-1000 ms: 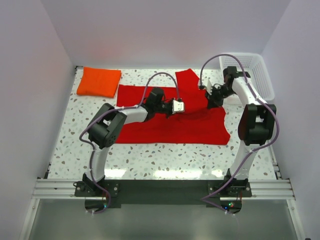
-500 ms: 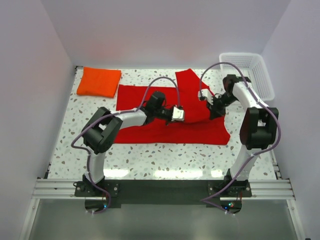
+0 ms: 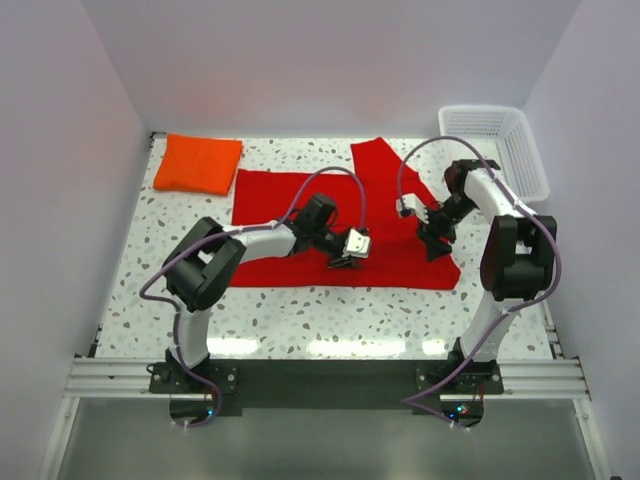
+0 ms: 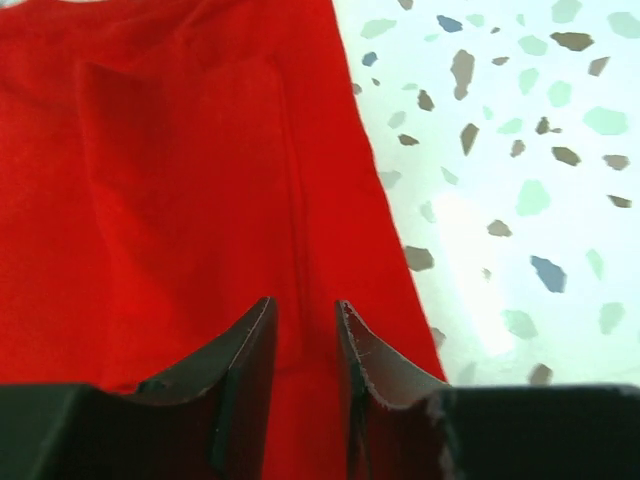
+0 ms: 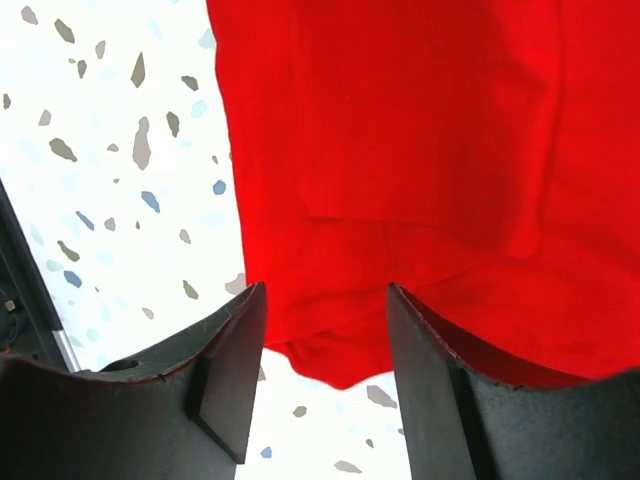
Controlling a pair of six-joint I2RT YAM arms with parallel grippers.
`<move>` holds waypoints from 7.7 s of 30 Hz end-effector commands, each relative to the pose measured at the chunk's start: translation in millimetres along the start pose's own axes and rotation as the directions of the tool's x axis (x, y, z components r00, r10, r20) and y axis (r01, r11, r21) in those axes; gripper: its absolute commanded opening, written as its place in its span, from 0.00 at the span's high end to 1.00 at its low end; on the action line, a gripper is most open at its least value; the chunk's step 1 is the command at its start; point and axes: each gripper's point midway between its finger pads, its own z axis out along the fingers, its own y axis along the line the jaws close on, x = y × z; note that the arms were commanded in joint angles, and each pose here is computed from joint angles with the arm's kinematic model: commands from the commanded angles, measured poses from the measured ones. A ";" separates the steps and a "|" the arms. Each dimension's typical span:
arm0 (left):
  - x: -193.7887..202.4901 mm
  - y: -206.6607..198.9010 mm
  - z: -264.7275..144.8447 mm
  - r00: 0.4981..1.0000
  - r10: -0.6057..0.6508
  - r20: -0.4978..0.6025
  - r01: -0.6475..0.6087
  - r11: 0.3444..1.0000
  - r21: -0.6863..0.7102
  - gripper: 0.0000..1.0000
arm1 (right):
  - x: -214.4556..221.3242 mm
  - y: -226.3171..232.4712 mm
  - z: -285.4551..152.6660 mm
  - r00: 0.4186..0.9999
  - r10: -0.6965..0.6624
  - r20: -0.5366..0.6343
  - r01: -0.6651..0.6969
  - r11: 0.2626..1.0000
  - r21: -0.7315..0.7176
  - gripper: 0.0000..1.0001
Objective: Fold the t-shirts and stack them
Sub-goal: Fold the tshirt
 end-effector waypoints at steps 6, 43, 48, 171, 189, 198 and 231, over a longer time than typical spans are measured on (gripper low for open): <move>-11.3 38.6 -110.1 0.966 -0.238 -0.097 0.218 0.959 -0.182 0.63 | -33.5 -22.5 -29.8 0.982 0.186 0.034 -0.187 0.981 0.051 0.49; 126.0 -74.6 -285.4 0.628 -0.683 -0.373 0.516 0.724 -0.458 0.69 | -32.1 -18.4 -16.9 0.884 0.456 0.101 -0.466 0.874 0.136 0.55; 99.8 13.3 -310.3 0.715 -0.666 -0.210 0.468 0.680 -0.564 0.66 | -83.6 -113.0 -61.6 0.773 0.475 0.420 -0.612 0.733 0.297 0.52; 126.3 109.4 -349.4 0.845 -0.418 -0.334 0.153 0.787 -0.597 1.00 | -96.3 -191.2 -118.4 0.637 0.306 0.708 -0.689 0.637 0.345 1.00; 111.0 41.5 -346.4 0.853 -0.309 -0.421 0.047 0.847 -0.529 1.00 | -82.1 -93.0 -105.7 0.691 0.307 0.654 -0.641 0.679 0.358 1.00; 117.4 7.7 -338.7 0.841 -0.245 -0.482 0.007 0.896 -0.443 1.00 | -68.8 -54.4 -89.6 0.703 0.338 0.625 -0.641 0.683 0.351 1.00; 129.2 -11.3 -333.9 0.807 -0.384 -0.448 0.171 0.879 -0.446 1.00 | -61.8 -54.4 -81.6 0.714 0.360 0.600 -0.641 0.682 0.353 1.00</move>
